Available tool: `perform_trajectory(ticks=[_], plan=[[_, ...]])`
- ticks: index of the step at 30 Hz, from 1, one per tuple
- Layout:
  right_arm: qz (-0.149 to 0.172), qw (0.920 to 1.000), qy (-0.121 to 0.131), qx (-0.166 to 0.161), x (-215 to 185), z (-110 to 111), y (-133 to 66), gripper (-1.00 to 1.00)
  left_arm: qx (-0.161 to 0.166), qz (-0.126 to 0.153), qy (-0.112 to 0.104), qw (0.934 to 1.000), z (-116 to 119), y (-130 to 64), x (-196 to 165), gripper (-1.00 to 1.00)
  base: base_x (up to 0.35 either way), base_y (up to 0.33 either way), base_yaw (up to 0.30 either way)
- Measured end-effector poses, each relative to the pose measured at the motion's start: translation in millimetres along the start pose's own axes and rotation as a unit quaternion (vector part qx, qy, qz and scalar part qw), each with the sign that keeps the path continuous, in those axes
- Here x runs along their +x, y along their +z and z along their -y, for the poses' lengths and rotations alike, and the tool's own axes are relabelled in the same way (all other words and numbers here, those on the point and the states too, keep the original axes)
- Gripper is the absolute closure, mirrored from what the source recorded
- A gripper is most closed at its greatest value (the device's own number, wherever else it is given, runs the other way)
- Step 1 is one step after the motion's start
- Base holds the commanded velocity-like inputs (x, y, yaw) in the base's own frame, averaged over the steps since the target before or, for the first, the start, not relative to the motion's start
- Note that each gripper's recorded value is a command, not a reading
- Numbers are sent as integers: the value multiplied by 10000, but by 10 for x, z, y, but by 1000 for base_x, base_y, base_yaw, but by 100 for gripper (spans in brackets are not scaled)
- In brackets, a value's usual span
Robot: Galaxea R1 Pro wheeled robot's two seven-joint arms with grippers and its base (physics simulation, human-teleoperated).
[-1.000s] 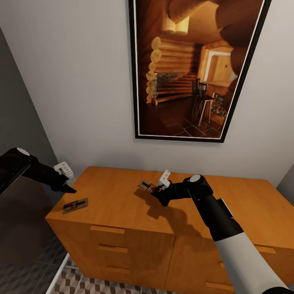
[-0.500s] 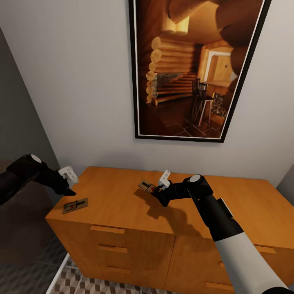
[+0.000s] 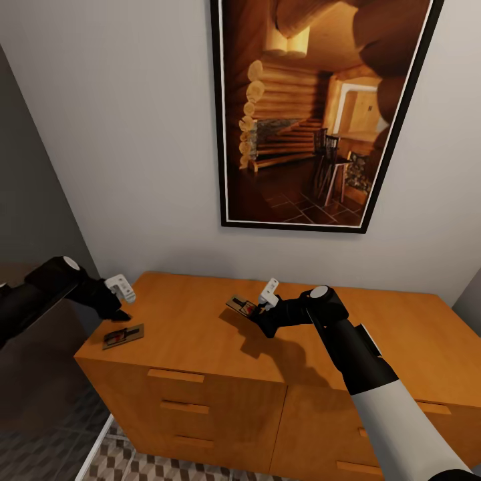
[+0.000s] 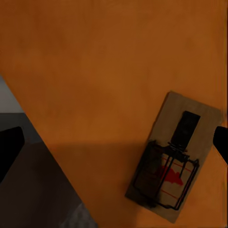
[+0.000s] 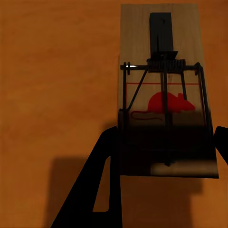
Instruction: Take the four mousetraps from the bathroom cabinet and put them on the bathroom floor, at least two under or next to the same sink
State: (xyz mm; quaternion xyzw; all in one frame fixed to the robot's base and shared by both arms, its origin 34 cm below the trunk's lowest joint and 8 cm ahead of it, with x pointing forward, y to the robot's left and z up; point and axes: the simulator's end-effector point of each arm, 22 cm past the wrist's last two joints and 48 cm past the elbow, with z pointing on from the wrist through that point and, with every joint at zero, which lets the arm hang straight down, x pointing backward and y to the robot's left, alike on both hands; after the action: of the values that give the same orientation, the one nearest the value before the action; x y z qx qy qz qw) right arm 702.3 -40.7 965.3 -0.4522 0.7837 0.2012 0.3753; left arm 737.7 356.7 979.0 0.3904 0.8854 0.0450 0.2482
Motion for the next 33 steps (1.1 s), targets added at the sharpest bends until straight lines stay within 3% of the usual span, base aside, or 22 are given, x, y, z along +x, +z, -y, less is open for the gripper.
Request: perform_trajectory(ticks=[17,33], plan=[[0,10000,0,0,0,0,0,100,706,547,-344,9954,128,-243,-244,-100,0,0,0],[3,10000,-6,0,-1,0,0,100,867,637,-427,9933,157,-286,-267,-100,0,0,0]])
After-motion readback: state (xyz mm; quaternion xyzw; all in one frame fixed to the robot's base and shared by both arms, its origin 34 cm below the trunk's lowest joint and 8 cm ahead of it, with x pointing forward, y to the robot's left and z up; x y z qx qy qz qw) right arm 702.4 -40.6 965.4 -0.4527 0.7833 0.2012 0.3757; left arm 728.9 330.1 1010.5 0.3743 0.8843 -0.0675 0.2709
